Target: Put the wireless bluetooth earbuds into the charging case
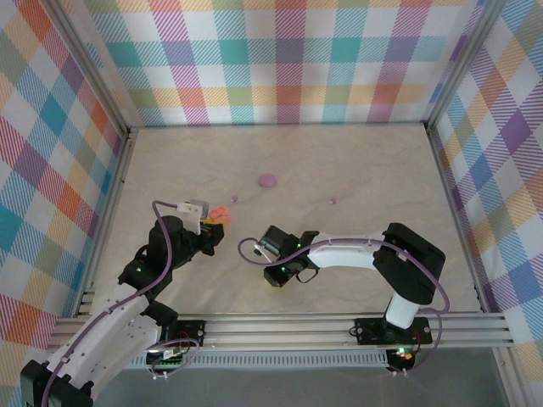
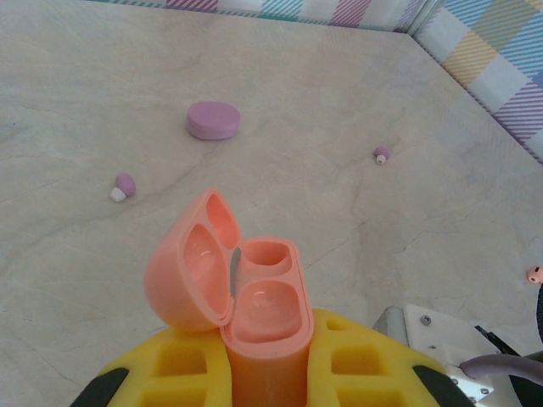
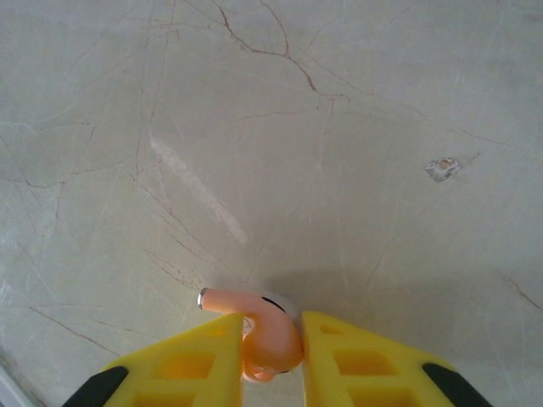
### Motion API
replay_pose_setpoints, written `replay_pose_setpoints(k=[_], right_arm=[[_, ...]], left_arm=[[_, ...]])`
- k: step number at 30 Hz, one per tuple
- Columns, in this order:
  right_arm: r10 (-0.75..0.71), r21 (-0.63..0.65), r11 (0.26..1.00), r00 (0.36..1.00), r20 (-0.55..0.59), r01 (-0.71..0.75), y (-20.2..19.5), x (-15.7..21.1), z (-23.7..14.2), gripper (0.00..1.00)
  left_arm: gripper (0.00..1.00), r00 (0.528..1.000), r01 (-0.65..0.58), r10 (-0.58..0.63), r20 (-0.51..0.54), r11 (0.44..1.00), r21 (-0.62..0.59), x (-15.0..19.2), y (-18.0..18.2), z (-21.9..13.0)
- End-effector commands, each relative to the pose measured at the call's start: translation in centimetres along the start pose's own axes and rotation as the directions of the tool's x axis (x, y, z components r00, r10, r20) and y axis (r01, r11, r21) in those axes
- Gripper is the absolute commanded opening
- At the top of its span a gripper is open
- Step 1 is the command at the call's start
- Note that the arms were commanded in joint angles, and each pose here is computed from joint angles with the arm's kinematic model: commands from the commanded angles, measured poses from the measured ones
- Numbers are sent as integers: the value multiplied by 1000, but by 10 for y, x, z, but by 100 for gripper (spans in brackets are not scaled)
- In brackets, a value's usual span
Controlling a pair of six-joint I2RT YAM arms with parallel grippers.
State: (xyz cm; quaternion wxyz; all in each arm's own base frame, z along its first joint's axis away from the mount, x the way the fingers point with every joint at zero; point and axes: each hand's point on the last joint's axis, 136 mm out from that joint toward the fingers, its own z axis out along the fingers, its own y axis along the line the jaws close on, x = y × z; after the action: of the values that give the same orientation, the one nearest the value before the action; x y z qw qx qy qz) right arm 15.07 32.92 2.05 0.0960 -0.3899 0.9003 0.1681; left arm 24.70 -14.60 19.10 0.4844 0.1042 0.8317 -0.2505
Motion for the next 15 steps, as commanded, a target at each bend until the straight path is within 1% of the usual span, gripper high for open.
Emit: replay_pose_setpoints(k=[1, 5, 11, 15], right_arm=[[0, 9, 1000, 1000, -3, 0, 2, -3, -4, 20], [-16, 35, 999, 1000, 19, 16, -1, -7, -12, 18], [-96, 96, 991, 992, 80, 88, -7, -19, -34, 16], [-176, 157, 975, 977, 117, 157, -14, -27, -52, 16]], left_arm=[[0, 999, -9, 9, 47, 1000, 8, -16, -3, -6], [0, 997, -15, 12, 81, 999, 35, -21, -8, -7], [0, 992, -28, 19, 121, 997, 72, -27, -14, -7], [0, 989, -83, 65, 131, 986, 143, -26, -26, -4]])
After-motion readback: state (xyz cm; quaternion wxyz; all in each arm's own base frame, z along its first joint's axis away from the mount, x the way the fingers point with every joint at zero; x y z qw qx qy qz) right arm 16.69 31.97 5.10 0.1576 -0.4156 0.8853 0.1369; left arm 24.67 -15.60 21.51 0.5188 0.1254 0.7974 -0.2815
